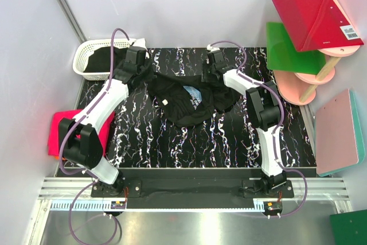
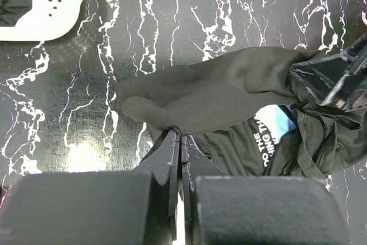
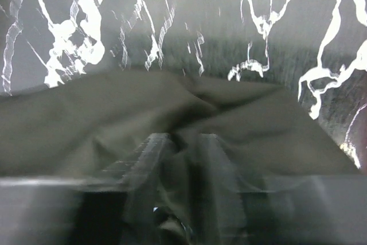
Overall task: Fold and stack the t-shirts
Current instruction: Flatten out the tshirt
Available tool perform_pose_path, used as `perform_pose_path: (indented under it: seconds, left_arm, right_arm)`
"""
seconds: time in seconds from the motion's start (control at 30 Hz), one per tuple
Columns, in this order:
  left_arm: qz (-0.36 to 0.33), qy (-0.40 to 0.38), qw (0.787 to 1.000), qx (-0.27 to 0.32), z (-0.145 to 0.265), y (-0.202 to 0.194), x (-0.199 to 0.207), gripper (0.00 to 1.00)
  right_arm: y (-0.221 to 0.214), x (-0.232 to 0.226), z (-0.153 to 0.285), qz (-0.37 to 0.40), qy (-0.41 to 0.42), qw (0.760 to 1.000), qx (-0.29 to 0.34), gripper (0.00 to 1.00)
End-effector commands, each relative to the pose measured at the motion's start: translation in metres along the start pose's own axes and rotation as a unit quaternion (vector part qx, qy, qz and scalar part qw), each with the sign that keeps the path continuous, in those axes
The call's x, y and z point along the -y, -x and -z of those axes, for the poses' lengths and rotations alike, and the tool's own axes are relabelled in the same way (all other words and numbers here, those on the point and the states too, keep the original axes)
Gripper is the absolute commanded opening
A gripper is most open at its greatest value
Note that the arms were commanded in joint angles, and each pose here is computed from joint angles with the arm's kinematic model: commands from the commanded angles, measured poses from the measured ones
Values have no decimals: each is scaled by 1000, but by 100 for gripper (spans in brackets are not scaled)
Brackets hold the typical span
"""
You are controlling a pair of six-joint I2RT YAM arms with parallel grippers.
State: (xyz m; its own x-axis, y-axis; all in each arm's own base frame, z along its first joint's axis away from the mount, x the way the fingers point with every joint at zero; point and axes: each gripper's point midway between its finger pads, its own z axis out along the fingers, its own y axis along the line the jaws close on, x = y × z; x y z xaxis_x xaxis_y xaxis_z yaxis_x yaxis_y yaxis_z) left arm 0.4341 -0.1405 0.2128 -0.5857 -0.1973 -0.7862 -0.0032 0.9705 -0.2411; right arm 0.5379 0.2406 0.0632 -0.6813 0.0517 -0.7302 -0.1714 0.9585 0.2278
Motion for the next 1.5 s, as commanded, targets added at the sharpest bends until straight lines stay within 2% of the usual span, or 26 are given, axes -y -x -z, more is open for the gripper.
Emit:
perform_pose_path:
  seconds: [0.0, 0.03, 0.23, 0.37, 0.4, 0.47, 0.73, 0.8, 0.9, 1.1, 1.3, 1.47]
  left_arm:
    - [4, -1, 1000, 21, 0, 14, -2, 0]
    - [4, 4, 1000, 21, -1, 13, -4, 0]
    - [8, 38, 999, 33, 4, 21, -19, 0]
    - [4, 71, 996, 51, 16, 32, -34, 0]
    - [3, 85, 995, 58, 20, 34, -40, 0]
    - [6, 94, 993, 70, 28, 39, -45, 0]
    - [18, 96, 990, 98, 46, 57, -50, 0]
    - [17, 100, 990, 98, 49, 55, -52, 0]
    - [18, 110, 990, 91, 53, 45, -58, 0]
    - [31, 145, 987, 58, 61, 5, -83, 0]
    - [37, 182, 982, 28, 52, -17, -104, 0]
    - [56, 201, 977, 31, 52, -11, -118, 0]
  right_arm:
    - [9, -5, 12, -1, 4, 1000, -16, 10]
    - [13, -6, 17, -3, 4, 1000, -11, 0]
    - [36, 16, 44, -12, -60, 997, 46, 0]
    - [62, 22, 77, -38, -70, 988, 136, 0]
    - [48, 29, 81, -39, -79, 988, 130, 0]
    - [80, 24, 112, -51, -69, 976, 199, 0]
    - [118, 24, 203, -58, -56, 949, 306, 0]
    - [121, 24, 216, -60, -57, 948, 309, 0]
    - [108, 34, 218, -64, -83, 954, 281, 0]
    - [30, 68, 185, -87, -159, 970, 160, 0]
    - [-23, 129, 156, -146, -271, 948, 77, 0]
    - [-22, 174, 172, -186, -335, 920, 90, 0]
